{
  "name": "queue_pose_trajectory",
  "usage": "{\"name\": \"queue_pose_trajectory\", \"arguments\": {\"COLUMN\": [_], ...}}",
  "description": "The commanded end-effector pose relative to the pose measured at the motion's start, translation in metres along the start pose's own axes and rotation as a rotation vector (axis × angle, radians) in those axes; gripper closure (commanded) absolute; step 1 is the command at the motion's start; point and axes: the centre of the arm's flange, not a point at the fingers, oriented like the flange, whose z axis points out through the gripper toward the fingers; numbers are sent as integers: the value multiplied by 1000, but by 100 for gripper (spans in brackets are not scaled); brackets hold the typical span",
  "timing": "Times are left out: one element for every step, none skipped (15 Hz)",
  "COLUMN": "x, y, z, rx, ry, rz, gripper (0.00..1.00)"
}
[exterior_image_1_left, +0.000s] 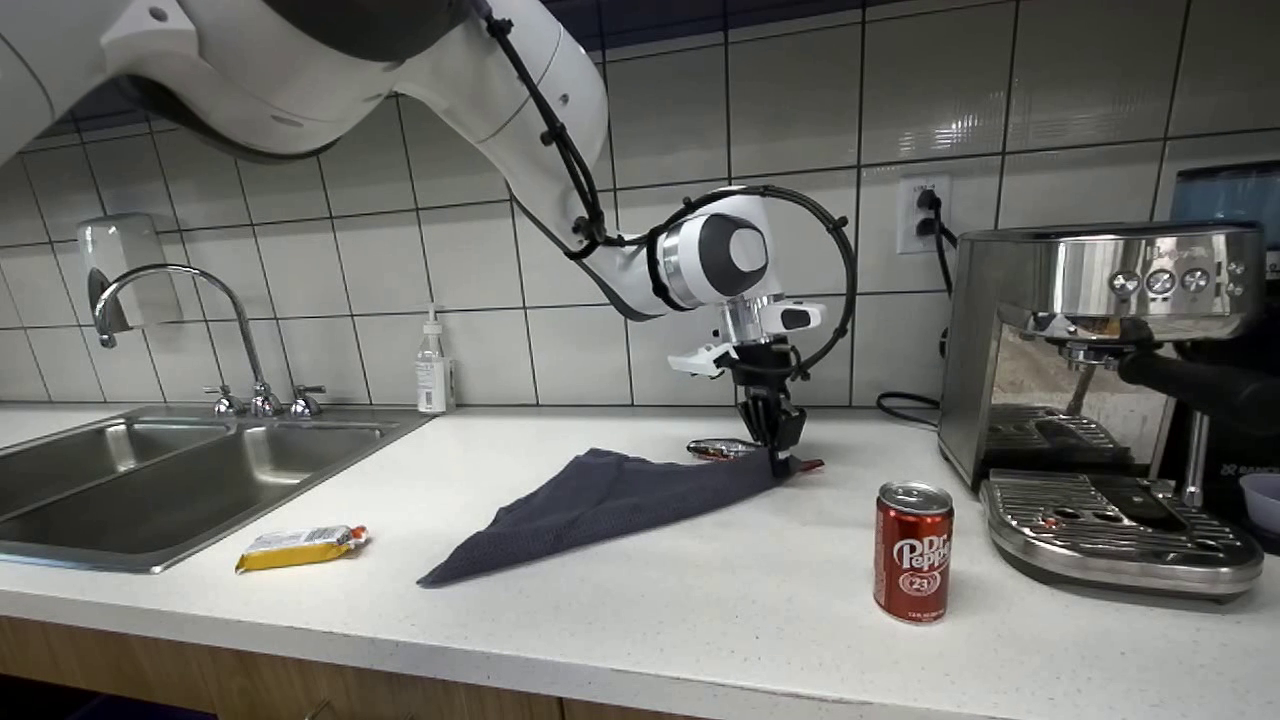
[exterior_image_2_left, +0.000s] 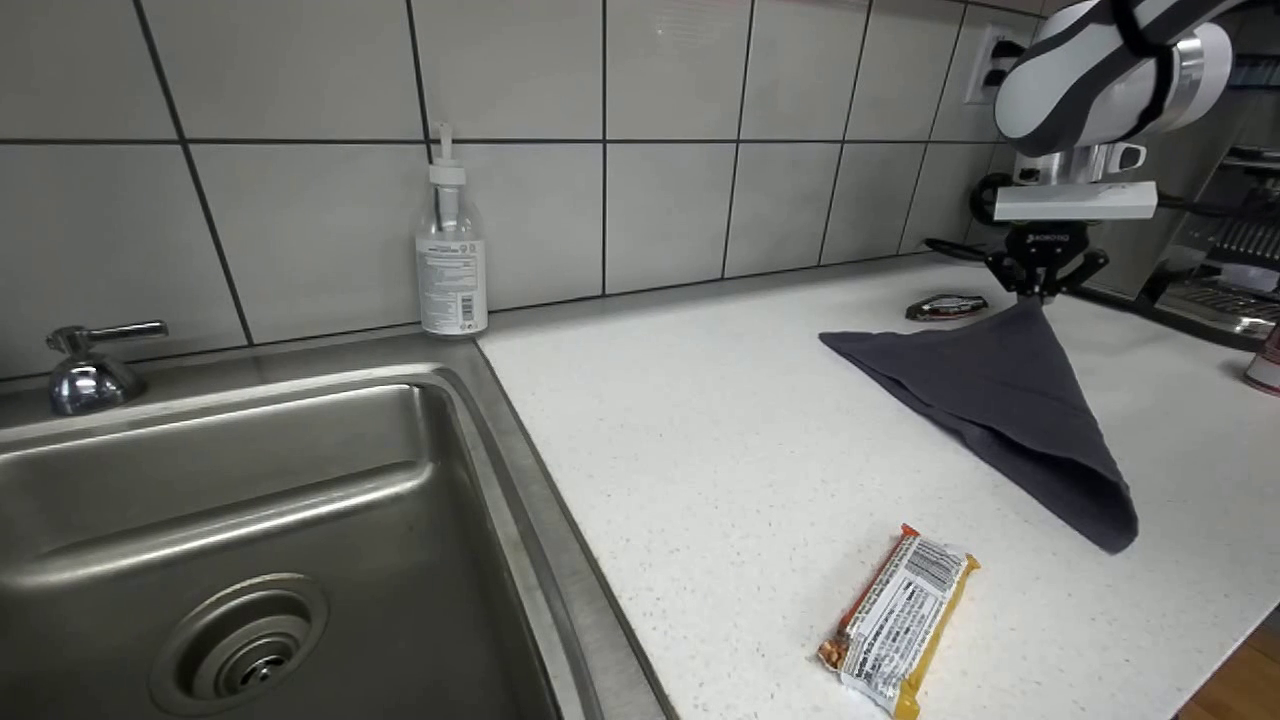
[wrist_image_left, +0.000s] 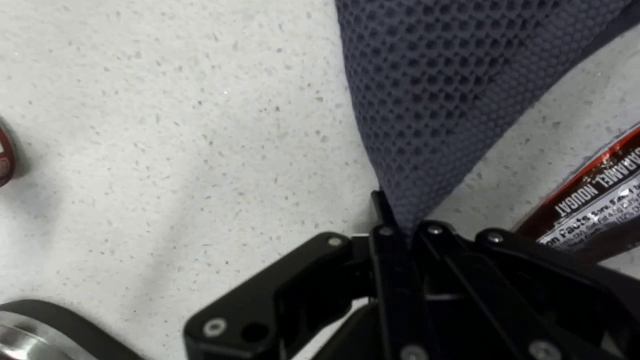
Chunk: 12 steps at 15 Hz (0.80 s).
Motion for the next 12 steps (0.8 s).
{"name": "queue_pose_trajectory", "arguments": {"x": [6,6,5,3,0,-1,-4,-7,-10,-13,-16,-20], "y": [11,13,15,16,16,15,15,15,14,13,14,14], "z": [-16,-18,-20,-22,-24,-26,-29,-32,-35,-37,-41,-44], "rx": [36,37,35,33,35,37,40,44,48,52,59,66], "ry": [14,19,27,33,41,48,57,65,75,82,95,104], "rz": [0,-3,-12,-22,-32,-44,-57,-70,-82,-96,-110,-122], "gripper": [99,99,99,99,99,99,99,99,99,99,99,99]}}
